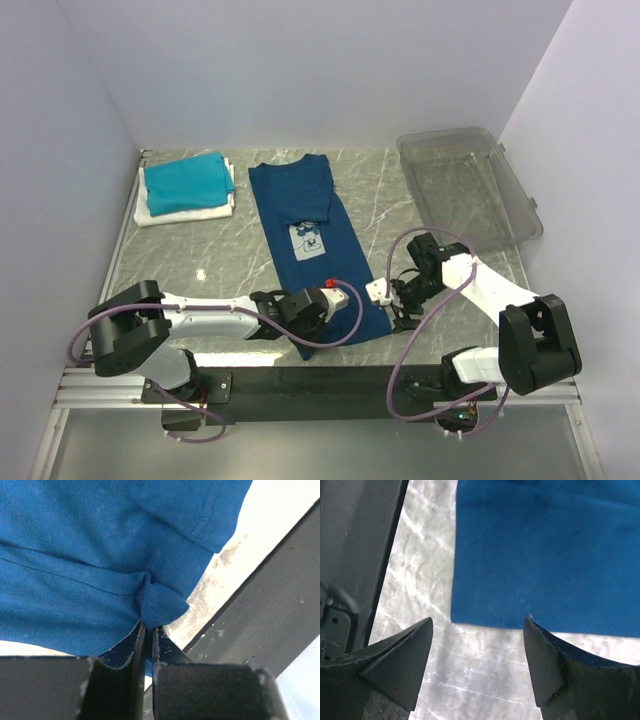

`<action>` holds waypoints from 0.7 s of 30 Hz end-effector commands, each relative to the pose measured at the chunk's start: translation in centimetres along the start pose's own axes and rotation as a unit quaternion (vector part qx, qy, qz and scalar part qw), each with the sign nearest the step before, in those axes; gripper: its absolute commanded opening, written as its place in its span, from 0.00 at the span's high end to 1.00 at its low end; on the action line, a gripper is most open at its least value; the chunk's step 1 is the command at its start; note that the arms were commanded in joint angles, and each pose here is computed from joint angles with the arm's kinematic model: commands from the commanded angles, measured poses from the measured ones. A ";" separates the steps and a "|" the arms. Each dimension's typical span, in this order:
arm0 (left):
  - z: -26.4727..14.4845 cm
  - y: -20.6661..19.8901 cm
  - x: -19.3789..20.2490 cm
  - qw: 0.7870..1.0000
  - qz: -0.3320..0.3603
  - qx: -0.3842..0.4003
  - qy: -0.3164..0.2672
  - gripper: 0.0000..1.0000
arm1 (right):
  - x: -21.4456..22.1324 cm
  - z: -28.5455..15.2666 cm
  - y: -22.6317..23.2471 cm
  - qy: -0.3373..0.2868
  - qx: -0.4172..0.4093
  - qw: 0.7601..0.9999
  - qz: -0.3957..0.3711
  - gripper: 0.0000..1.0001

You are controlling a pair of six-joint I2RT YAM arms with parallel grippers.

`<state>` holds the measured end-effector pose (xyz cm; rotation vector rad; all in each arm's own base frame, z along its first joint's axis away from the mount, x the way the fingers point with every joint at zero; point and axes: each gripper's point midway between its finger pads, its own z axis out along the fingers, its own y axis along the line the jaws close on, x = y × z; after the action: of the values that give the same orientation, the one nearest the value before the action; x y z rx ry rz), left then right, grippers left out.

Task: Fold and stack the t-shirts
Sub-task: Fold the tshirt

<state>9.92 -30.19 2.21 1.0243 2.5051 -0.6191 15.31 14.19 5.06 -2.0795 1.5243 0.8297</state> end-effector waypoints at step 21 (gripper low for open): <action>-1.1 -2.0 -1.0 0.995 -0.046 0.073 -0.052 0.99 | 2.4 3.9 0.2 0.124 0.026 0.991 -0.046 0.43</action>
<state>9.04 -30.36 2.79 0.9139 2.4954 -0.7844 13.89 15.03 1.09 -2.2771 1.5296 0.6003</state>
